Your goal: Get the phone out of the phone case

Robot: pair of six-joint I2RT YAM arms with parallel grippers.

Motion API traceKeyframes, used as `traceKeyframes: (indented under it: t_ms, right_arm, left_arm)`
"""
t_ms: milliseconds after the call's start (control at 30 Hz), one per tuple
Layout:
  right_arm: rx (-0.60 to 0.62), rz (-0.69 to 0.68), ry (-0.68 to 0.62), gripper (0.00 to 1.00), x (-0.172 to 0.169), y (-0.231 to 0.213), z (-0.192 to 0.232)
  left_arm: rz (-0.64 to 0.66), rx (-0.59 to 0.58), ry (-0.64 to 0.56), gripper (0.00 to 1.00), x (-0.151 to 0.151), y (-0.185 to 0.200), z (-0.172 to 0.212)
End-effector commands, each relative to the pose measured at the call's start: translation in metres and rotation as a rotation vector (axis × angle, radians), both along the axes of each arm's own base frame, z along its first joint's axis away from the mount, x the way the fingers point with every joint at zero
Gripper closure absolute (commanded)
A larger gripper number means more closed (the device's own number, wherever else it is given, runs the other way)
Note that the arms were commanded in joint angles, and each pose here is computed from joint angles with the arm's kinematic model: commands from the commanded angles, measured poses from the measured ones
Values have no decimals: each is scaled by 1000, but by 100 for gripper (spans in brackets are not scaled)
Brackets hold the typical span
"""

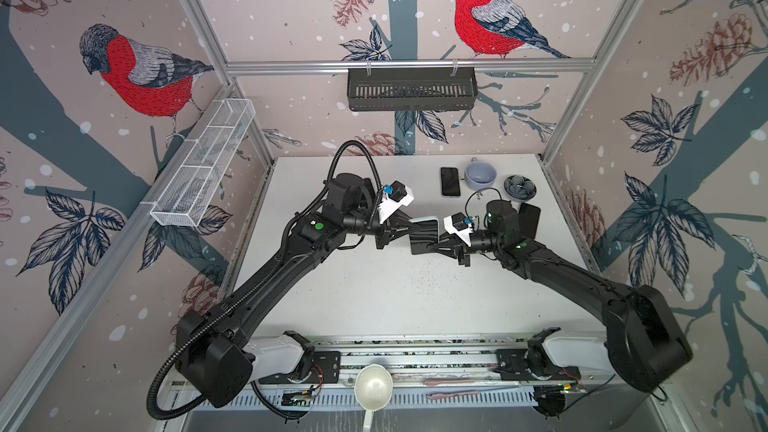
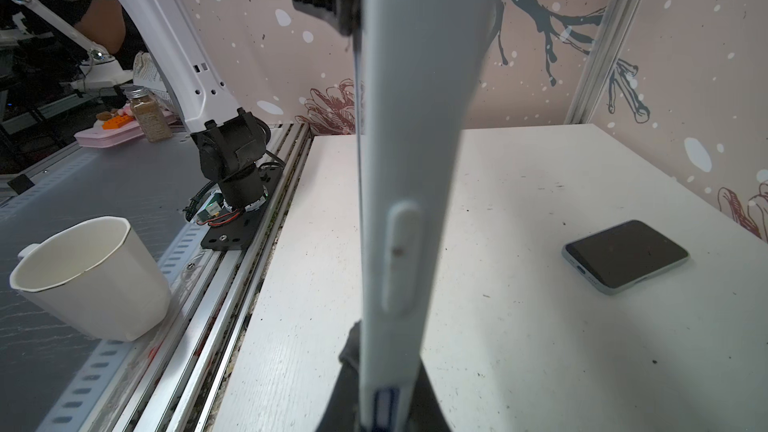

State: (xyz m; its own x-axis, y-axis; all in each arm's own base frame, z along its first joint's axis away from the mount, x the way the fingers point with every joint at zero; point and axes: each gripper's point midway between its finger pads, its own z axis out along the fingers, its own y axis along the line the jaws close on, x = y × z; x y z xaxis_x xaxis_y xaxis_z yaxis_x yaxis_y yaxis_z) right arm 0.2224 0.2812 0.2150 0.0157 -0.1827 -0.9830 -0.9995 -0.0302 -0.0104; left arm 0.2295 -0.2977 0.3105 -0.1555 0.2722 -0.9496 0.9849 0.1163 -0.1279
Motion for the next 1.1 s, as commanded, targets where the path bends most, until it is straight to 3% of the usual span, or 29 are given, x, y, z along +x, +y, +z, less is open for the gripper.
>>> traceKeyframes:
  t_ms: [0,167,267,300,433,467,667,900,1067]
  right_arm:
    - [0,-89,-63,90,19,0,4]
    - [35,-171,-37,47,33,-1,17]
    - [69,-244,-6,32,40,-4,26]
    - [78,-281,8,19,45,-6,30]
    - [134,-493,74,9,70,-22,50]
    - [150,-531,97,3,73,-26,56]
    - [221,-642,204,0,72,-43,88]
    - [205,-820,420,0,75,-67,92]
    - [193,-757,587,0,57,-59,80]
  left_arm:
    - [18,-14,49,100,-3,1,2]
    - [179,-7,63,100,22,6,-1]
    - [304,-45,58,100,40,13,7]
    - [348,-64,55,100,46,15,12]
    - [467,-147,75,100,62,23,31]
    - [493,-172,89,100,65,25,37]
    - [661,-305,168,100,82,42,58]
    - [827,-451,334,100,95,64,47]
    - [832,-615,435,100,89,75,49]
